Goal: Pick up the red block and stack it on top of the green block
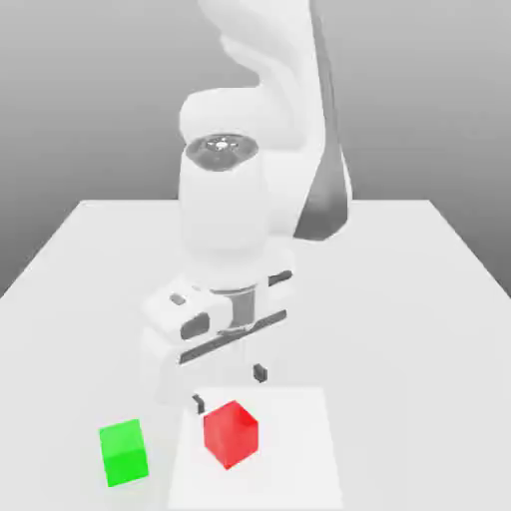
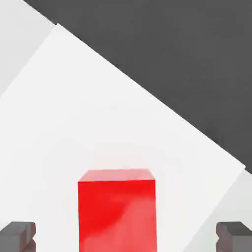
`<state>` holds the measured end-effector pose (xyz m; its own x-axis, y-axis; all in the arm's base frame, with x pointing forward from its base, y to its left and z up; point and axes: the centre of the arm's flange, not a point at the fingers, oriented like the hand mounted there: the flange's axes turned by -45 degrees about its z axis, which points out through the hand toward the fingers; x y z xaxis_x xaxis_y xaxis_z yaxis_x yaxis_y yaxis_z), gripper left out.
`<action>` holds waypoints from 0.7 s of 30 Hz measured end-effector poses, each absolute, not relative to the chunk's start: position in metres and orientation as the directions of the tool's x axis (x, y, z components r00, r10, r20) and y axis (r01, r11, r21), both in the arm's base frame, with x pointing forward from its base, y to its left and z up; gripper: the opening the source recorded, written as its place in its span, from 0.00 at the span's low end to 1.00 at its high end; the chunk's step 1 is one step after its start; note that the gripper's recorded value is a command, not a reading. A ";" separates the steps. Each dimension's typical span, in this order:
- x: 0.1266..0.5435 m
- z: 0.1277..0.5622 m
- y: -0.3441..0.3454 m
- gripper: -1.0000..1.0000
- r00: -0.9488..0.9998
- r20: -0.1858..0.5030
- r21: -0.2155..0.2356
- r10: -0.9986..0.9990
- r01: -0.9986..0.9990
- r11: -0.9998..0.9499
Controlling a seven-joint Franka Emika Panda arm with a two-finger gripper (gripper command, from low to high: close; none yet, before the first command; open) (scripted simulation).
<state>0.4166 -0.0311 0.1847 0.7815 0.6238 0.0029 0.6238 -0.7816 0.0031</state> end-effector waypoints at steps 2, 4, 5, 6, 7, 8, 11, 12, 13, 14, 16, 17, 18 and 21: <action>0.416 0.162 -0.031 0.50 0.780 0.001 0.002 0.625 0.625 -0.780; 0.415 0.151 -0.031 0.00 0.780 0.000 0.001 0.625 0.625 -0.780; 0.415 0.151 -0.031 0.00 0.780 0.000 0.001 0.625 0.625 -0.780; 0.415 0.151 -0.031 0.00 0.780 0.000 0.001 0.625 0.625 -0.780; 0.415 0.151 -0.031 0.00 0.780 -0.001 0.000 0.625 0.625 -0.780; 0.415 0.151 -0.031 0.00 0.781 -0.001 0.000 0.625 0.625 -0.781; 0.415 0.155 -0.031 0.00 0.780 -0.001 0.000 0.626 0.626 -0.780; 0.415 0.164 -0.031 0.00 0.780 -0.001 0.000 0.626 0.626 -0.780; 0.416 0.174 -0.031 0.00 0.780 -0.001 0.001 0.626 0.626 -0.780; 0.415 0.184 -0.031 0.00 0.780 -0.001 0.000 0.626 0.626 -0.780; 0.415 0.204 -0.035 0.00 0.787 -0.001 -0.001 0.616 0.616 -0.787; 0.418 0.210 -0.047 0.00 0.807 -0.001 -0.001 0.590 0.590 -0.807; 0.420 0.215 -0.062 0.00 0.832 -0.002 -0.001 0.555 0.555 -0.832; 0.426 0.230 -0.114 0.00 0.901 -0.002 -0.001 0.435 0.435 -0.901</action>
